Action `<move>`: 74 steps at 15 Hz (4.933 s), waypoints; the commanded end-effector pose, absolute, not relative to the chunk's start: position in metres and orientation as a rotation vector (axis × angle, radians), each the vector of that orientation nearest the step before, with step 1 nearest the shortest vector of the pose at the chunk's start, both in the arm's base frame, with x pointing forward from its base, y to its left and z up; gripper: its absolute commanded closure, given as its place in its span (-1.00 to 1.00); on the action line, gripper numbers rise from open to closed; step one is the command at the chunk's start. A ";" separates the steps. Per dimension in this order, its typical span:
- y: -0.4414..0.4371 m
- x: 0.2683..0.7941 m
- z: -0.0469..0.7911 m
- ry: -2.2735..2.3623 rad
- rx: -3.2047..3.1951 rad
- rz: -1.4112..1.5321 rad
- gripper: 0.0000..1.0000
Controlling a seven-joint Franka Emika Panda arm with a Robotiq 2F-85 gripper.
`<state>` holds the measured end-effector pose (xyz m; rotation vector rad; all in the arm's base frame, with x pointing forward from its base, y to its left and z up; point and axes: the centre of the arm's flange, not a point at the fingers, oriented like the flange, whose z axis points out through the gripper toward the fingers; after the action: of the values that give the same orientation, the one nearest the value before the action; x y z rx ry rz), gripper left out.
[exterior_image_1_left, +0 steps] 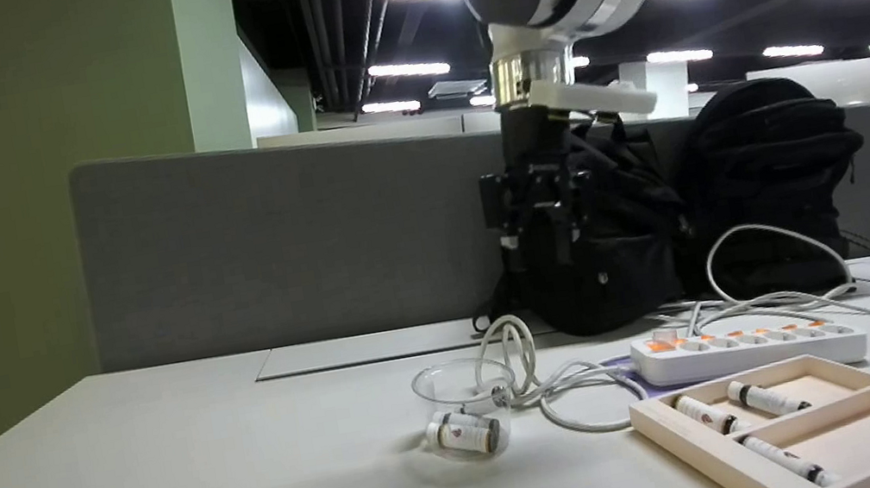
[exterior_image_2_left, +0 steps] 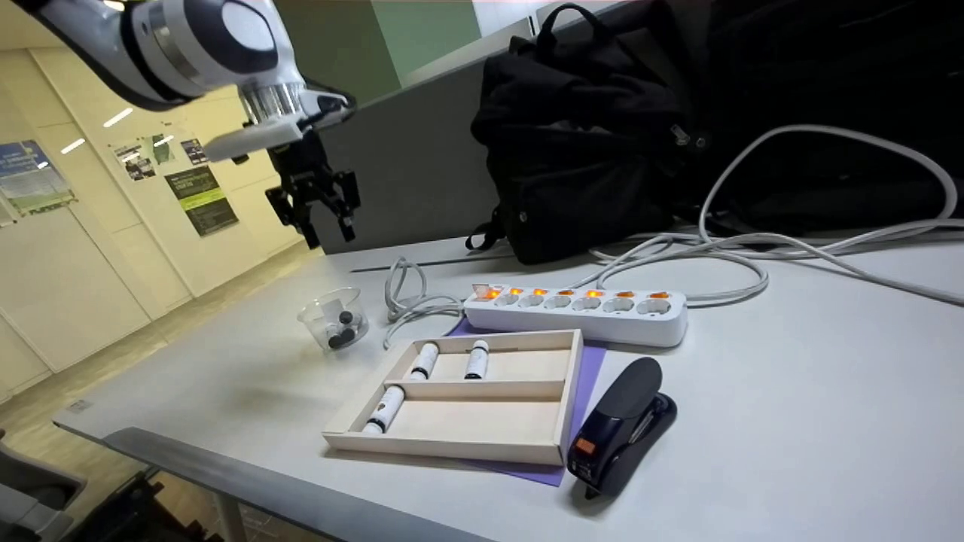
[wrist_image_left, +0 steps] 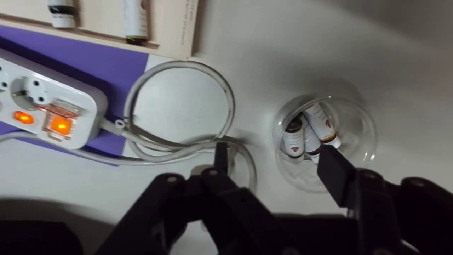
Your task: Take the bottle from the cup and put it in the top compartment of the box
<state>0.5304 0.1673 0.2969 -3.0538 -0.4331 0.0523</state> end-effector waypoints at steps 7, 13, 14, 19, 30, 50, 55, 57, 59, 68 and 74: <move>0.241 0.576 0.213 -0.732 -2.947 0.290 0.99; 0.240 0.582 0.182 -0.782 -2.965 0.356 1.00; 0.240 0.583 0.178 -0.788 -2.966 0.363 0.84; 0.247 0.581 0.158 -0.820 -2.964 0.398 -0.07; 0.262 0.580 0.150 -0.823 -2.961 0.421 0.20; 0.297 0.575 0.135 -0.912 -3.123 0.419 -0.88; 0.303 0.564 0.125 -0.905 -3.134 0.437 -0.39; 0.303 0.565 0.129 -0.879 -3.142 0.427 -0.24; 0.302 0.568 0.133 -0.845 -3.151 0.430 0.07; 0.290 0.577 0.138 -0.710 -3.242 0.430 0.87; 0.299 0.605 0.198 -0.555 -3.153 0.411 0.87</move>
<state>0.5804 0.2907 0.1513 -3.1921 -0.6746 0.4260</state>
